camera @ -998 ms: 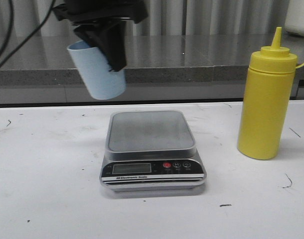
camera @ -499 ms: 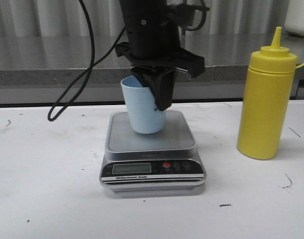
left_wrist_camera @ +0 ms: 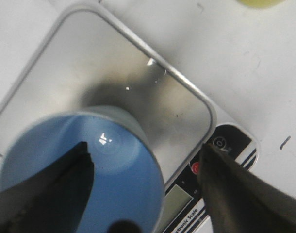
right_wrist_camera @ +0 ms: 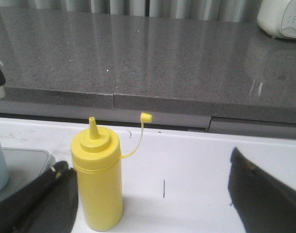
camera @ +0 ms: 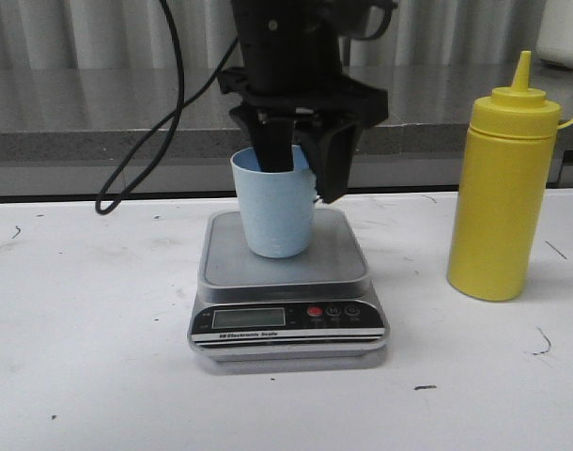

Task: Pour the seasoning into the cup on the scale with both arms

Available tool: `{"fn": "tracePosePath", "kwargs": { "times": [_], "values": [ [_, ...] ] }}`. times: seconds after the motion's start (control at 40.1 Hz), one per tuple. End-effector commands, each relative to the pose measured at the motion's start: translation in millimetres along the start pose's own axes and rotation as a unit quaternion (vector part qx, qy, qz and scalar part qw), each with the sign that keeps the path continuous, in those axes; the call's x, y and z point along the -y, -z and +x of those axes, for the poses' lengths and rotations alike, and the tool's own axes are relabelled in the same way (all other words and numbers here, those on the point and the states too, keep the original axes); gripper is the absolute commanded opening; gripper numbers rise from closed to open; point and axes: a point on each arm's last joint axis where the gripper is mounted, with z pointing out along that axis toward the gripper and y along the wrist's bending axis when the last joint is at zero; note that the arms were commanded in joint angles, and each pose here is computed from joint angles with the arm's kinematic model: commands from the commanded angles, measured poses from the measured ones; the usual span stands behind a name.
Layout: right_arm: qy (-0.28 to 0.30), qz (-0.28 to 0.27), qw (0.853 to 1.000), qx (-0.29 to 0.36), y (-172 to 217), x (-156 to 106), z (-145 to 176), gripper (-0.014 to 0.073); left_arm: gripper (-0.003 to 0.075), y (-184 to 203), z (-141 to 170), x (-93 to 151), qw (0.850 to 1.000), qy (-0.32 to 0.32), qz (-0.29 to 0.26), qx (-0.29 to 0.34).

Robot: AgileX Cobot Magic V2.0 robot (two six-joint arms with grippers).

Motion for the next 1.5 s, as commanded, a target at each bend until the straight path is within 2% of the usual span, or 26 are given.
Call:
{"fn": "tracePosePath", "kwargs": {
  "times": [0.0, 0.15, 0.324, 0.449, 0.624, 0.748, 0.898, 1.073, 1.272, 1.472],
  "values": [
    [0.001, 0.006, 0.999, 0.052, 2, 1, -19, 0.0641, 0.0455, 61, -3, 4, 0.998, 0.001, -0.004, 0.06],
    [0.001, 0.006, 0.999, 0.052, 2, 1, -19, 0.0641, 0.0343, 90, 0, 4, 0.996, 0.0, -0.011, 0.091],
    [0.001, 0.006, 0.999, 0.052, 2, 1, -19, 0.0641, 0.0115, 116, 12, -4, 0.994, 0.006, -0.028, 0.109],
    [0.001, 0.006, 0.999, 0.052, 2, 1, -19, 0.0641, -0.0016, 132, 31, -20, 0.993, 0.027, -0.041, 0.109],
    [0.001, 0.006, 0.999, 0.052, 2, 1, -19, 0.0641, -0.002, 146, 74, -57, 0.99, 0.091, -0.06, 0.089],
    [0.001, 0.006, 0.999, 0.053, 2, 1, -19, 0.0641, -0.002, 155, 113, -82, 0.98, 0.155, -0.074, 0.097],
    [0.001, 0.006, 0.999, 0.053, 2, 1, -19, 0.0641, -0.002, 167, 164, -101, 0.956, 0.229, -0.112, 0.145],
    [0.001, 0.006, 0.999, 0.053, 2, 1, -19, 0.0641, -0.002, 170, 222, -100, 0.921, 0.284, -0.158, 0.217],
    [0.001, 0.006, 0.999, 0.053, 2, 1, -19, 0.0641, -0.002, 171, 272, -66, 0.886, 0.284, -0.193, 0.313],
    [0.001, 0.006, 0.999, 0.053, 2, 1, -19, 0.0641, -0.002, 169, 323, -24, 0.835, 0.264, -0.218, 0.431]
  ]
}}
